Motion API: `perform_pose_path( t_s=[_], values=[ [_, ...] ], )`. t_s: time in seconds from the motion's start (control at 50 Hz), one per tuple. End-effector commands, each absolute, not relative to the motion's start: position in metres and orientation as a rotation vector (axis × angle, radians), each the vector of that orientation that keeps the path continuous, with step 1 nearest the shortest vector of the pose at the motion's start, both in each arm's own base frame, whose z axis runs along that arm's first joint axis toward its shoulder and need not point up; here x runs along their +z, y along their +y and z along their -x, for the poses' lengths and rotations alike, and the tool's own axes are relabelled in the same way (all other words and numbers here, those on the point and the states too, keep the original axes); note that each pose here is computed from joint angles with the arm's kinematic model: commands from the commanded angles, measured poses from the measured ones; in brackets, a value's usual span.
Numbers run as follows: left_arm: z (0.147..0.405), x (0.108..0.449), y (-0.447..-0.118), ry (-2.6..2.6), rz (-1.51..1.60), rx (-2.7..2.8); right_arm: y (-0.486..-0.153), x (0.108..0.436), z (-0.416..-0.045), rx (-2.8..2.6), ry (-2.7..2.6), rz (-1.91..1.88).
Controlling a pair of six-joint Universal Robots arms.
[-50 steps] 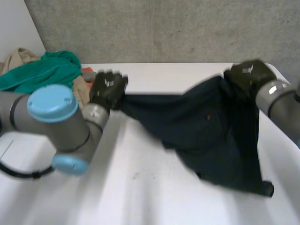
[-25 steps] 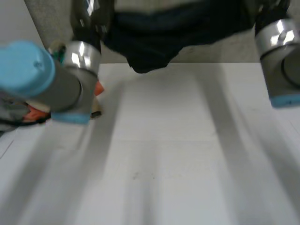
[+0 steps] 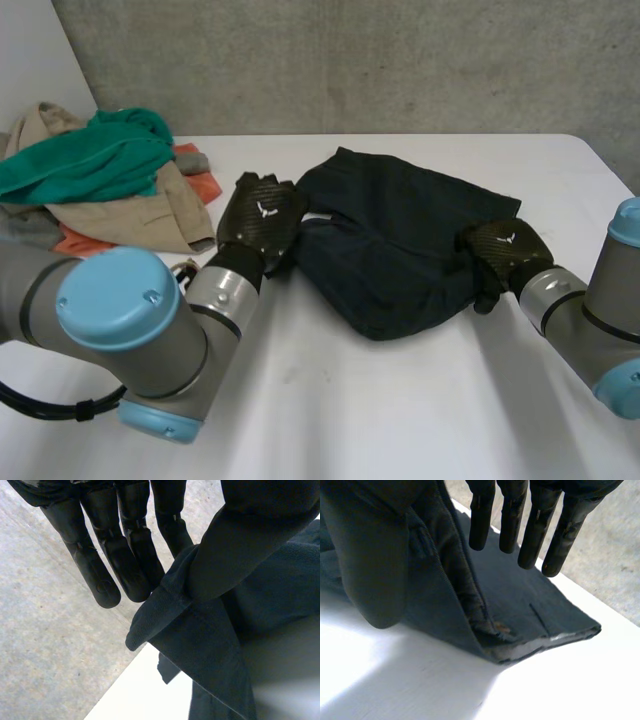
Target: Fold the laundry.
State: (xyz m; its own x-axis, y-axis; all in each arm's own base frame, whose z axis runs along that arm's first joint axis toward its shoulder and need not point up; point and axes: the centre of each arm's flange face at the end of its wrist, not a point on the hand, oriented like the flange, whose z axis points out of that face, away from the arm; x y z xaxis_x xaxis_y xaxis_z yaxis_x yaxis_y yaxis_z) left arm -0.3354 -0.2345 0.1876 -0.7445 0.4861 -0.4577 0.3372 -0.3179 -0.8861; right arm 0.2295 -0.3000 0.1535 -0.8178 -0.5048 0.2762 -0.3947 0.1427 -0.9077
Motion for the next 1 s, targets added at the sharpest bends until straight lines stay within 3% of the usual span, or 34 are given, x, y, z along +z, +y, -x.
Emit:
perform_pose_path(
  t_s=[0.02,0.36,0.6,0.68,0.76,1.0],
  values=[
    [0.334,0.211,-0.245,-1.744,1.035,2.278,-0.283,0.158,-0.225,-1.729,2.324,0.92],
    [0.342,0.218,-0.277,-1.813,1.039,2.25,-0.242,0.15,-0.23,-1.782,2.247,0.982],
    [0.339,0.206,-0.271,-1.889,1.082,2.171,-0.252,0.14,-0.237,-1.832,2.215,1.055],
    [0.327,0.188,-0.247,-2.027,1.197,1.996,-0.249,0.169,-0.232,-1.923,2.173,1.076],
    [0.308,0.194,-0.219,-2.11,1.294,1.884,-0.229,0.191,-0.226,-1.841,2.23,1.192],
    [0.246,0.192,-0.102,-2.204,1.855,1.383,-0.158,0.206,-0.194,-1.046,2.442,1.72]
  ],
)
